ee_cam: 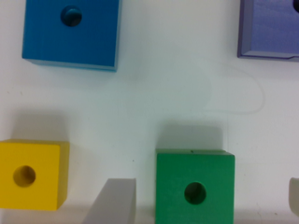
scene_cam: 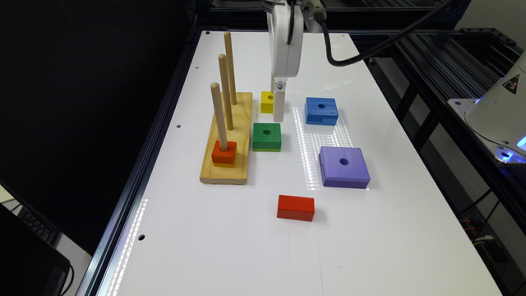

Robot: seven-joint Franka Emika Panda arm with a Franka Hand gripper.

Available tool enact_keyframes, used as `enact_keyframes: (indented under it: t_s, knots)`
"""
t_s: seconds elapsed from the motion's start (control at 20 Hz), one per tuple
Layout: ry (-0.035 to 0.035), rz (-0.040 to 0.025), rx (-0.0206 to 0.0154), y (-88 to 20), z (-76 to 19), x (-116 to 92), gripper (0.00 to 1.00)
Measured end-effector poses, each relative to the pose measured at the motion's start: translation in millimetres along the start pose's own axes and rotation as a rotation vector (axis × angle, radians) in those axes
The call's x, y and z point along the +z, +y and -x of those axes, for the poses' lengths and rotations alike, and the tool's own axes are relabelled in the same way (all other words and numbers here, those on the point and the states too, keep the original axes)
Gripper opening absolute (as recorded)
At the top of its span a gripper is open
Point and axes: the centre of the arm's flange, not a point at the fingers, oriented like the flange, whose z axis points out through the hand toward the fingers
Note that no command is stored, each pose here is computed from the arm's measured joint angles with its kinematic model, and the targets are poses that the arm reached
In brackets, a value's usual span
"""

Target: Pick up green block.

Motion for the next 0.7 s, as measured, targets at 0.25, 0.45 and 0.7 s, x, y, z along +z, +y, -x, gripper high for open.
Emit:
enact_keyframes:
  t_s: [0.25,0.45,0.7]
  knots:
    - [-0.0013,-0.0026,0.0009,-0.5,-0.9,12.9,1.00]
    - [-0.0004,-0.0080,0.0019,-1.2,-2.0,27.6,1.00]
    - [0.0004,-0.0103,0.0023,-2.6,-3.4,30.2,1.00]
